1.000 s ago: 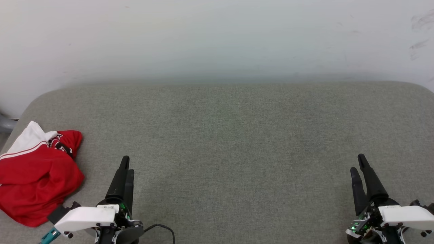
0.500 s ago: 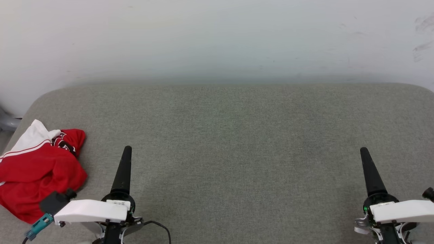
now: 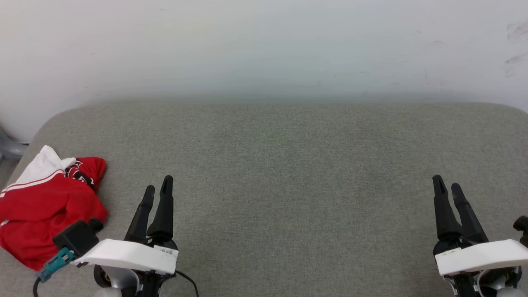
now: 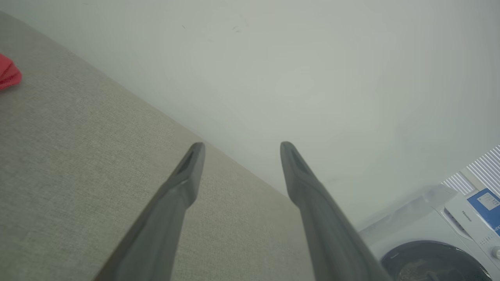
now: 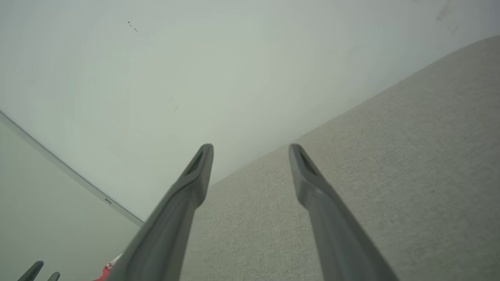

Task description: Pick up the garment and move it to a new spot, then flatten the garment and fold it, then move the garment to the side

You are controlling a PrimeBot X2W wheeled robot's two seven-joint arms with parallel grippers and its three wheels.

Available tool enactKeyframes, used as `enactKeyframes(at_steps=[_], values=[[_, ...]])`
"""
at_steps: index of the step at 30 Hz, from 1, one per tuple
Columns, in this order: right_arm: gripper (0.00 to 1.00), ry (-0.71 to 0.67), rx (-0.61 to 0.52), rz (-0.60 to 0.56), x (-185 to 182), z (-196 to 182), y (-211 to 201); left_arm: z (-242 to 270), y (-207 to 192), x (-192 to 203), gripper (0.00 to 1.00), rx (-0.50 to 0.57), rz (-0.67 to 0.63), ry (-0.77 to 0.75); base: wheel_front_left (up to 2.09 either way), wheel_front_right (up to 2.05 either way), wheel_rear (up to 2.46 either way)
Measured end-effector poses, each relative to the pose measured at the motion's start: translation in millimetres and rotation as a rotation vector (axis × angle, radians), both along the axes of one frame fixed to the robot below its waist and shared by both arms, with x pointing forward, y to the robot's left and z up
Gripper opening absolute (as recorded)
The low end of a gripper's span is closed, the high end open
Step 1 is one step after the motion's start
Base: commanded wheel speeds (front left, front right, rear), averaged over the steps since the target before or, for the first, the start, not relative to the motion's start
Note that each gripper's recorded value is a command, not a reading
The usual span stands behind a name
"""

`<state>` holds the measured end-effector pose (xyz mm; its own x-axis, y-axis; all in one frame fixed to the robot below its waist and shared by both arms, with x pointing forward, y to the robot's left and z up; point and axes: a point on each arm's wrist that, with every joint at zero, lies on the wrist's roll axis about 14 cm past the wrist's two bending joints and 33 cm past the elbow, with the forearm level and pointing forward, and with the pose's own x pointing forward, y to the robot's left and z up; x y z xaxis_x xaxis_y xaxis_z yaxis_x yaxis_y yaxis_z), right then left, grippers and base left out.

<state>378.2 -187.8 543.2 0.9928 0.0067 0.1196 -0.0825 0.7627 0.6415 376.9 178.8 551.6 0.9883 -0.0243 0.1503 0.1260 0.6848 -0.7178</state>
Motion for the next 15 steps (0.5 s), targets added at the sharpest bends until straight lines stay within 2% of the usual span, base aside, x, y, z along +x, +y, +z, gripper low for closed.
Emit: enactKeyframes(at_steps=[7, 15], values=[[1.00, -0.022, -0.150, 0.011, -1.5, 8.0, 6.5, -4.9, 0.0, -2.3, 1.00, 0.180, 0.008, 0.009, 0.00, 0.00, 0.00], [1.00, -0.010, -0.283, 0.036, -3.6, 6.2, 15.4, -3.5, -1.4, -3.0, 1.00, 0.296, 0.020, -0.005, 0.00, 0.00, 0.00]])
